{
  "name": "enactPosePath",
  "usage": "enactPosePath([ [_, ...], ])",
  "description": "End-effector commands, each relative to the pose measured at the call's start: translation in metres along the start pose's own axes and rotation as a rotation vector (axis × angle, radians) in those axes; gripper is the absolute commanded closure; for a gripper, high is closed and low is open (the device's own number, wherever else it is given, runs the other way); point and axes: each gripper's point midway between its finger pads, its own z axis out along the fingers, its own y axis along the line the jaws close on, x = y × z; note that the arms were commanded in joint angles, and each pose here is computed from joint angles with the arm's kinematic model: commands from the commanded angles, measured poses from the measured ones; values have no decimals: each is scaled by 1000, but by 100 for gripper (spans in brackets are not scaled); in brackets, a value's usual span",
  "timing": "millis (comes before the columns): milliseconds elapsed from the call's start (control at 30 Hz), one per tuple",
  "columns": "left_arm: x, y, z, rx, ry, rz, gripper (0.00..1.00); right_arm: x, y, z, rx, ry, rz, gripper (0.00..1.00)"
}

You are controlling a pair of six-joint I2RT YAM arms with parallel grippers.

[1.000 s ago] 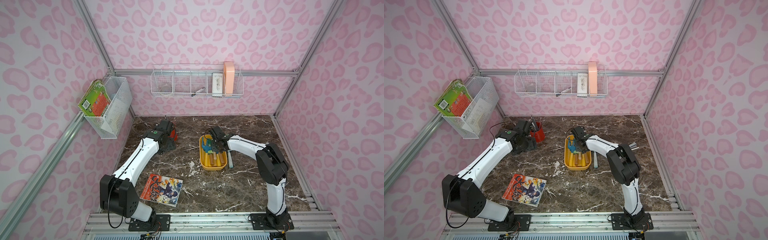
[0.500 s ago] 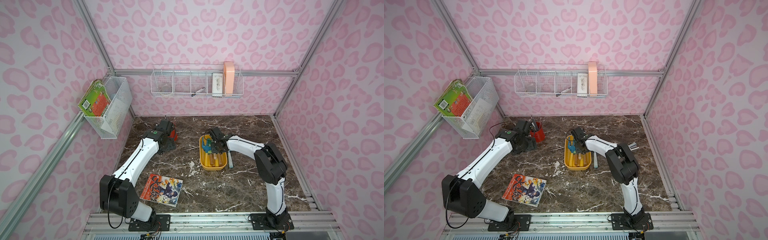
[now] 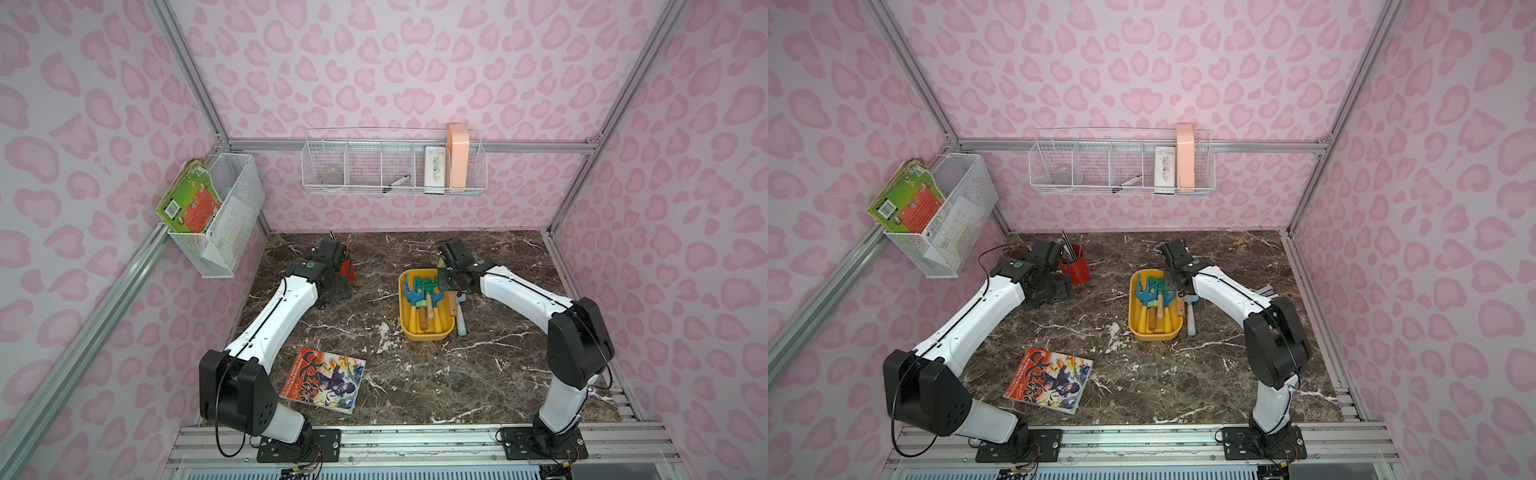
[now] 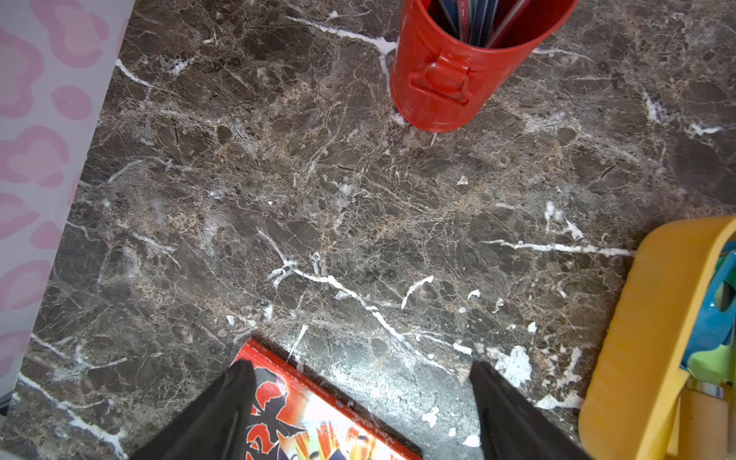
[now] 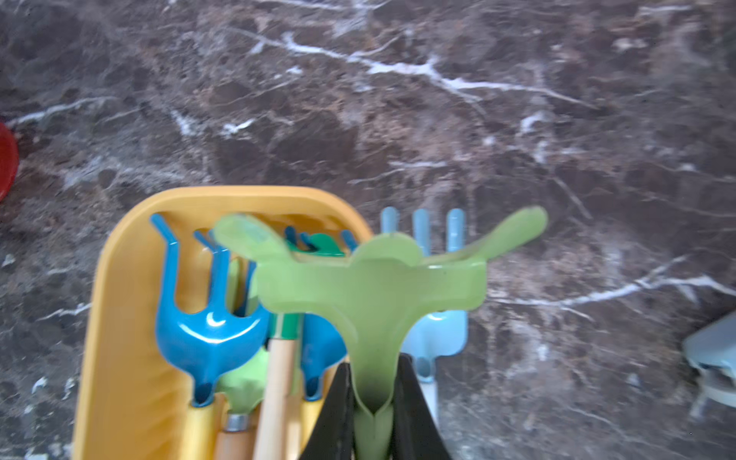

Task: Take the hand rake out of the storage box
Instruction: Pick up the rake from the storage box, then place the rake at the center of the board.

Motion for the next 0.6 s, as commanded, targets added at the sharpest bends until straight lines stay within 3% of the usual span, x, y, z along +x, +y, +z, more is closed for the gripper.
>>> enactPosePath([
  [0,-1,2,-1,-14,-4,5,11,17,-36,6,24,41,-22,84],
  [167,-1,0,3,-8,3,-3,11,47,-73,24,49,107,5,84],
  [567,-1,0,3,-10,5,-6,11,66,-84,62,42,160,8,83],
])
